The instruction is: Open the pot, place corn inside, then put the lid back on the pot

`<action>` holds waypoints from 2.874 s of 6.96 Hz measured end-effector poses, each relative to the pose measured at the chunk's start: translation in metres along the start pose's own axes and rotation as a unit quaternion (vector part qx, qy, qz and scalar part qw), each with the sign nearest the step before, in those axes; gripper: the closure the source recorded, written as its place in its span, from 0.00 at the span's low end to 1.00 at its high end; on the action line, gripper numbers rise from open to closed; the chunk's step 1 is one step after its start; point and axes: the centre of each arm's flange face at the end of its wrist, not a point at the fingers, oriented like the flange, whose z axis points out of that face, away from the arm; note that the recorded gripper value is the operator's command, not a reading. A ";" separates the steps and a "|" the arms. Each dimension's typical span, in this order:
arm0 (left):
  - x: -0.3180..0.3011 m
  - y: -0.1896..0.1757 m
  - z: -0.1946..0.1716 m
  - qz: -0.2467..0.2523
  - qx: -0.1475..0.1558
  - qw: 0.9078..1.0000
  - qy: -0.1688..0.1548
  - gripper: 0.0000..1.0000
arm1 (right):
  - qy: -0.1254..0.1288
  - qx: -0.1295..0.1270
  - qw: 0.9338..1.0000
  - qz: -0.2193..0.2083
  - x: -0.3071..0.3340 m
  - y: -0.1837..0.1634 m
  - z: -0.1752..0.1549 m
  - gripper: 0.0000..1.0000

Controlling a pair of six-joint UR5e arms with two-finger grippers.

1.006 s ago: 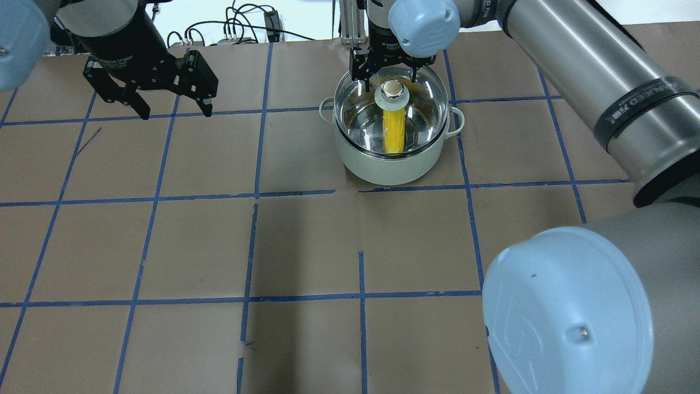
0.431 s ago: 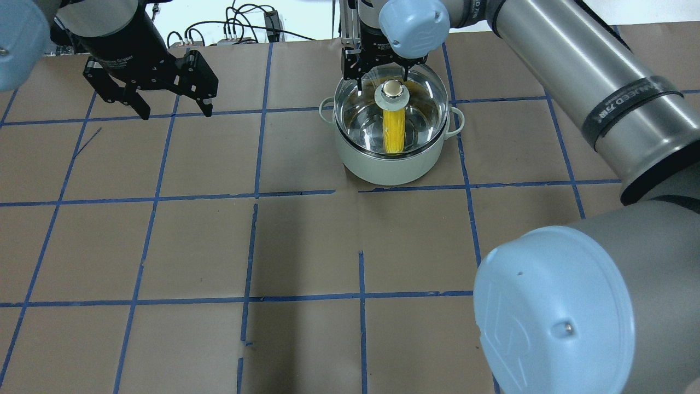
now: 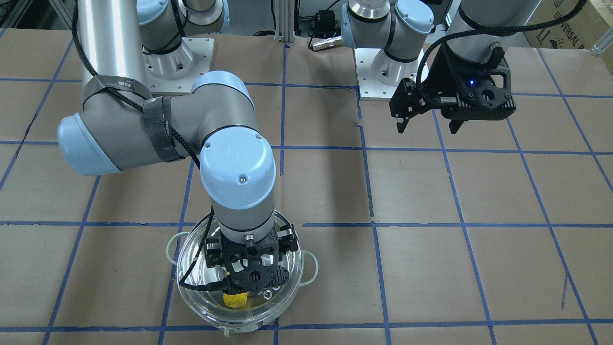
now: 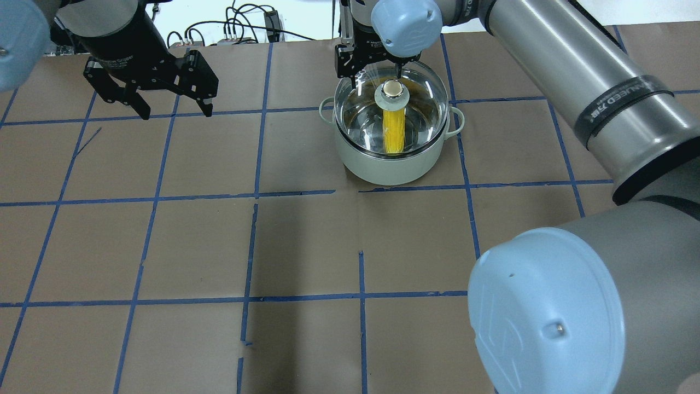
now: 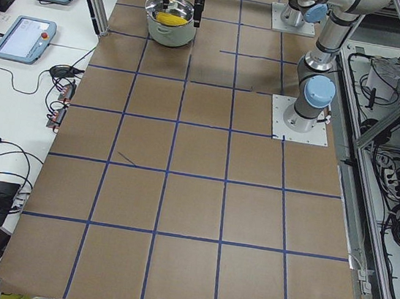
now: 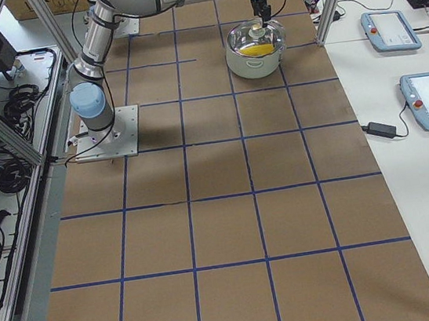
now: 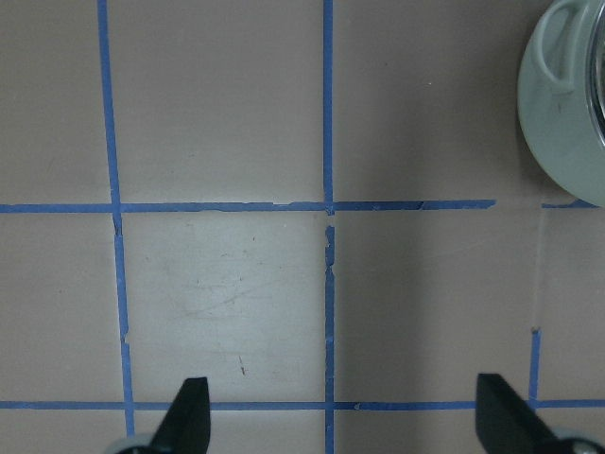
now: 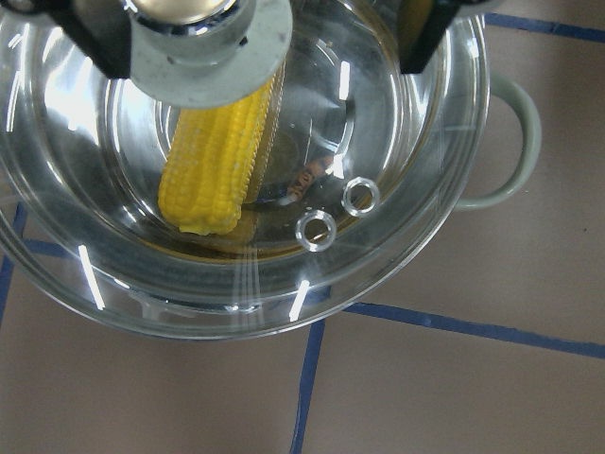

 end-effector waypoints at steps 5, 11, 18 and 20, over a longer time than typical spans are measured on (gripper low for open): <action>0.000 0.000 0.000 -0.001 0.000 1.000 0.000 0.00 | 0.001 -0.013 1.000 0.002 -0.006 0.004 0.006 0.01; 0.000 0.000 -0.001 -0.001 0.001 1.000 0.000 0.00 | -0.005 0.005 1.000 -0.008 0.037 -0.012 -0.035 0.00; 0.000 0.001 -0.001 -0.001 0.001 1.000 0.000 0.00 | 0.001 0.009 0.998 0.054 0.151 0.119 -0.144 0.00; 0.001 0.001 -0.001 0.000 0.001 1.000 0.000 0.00 | 0.002 0.005 0.997 0.077 0.174 0.156 -0.150 0.00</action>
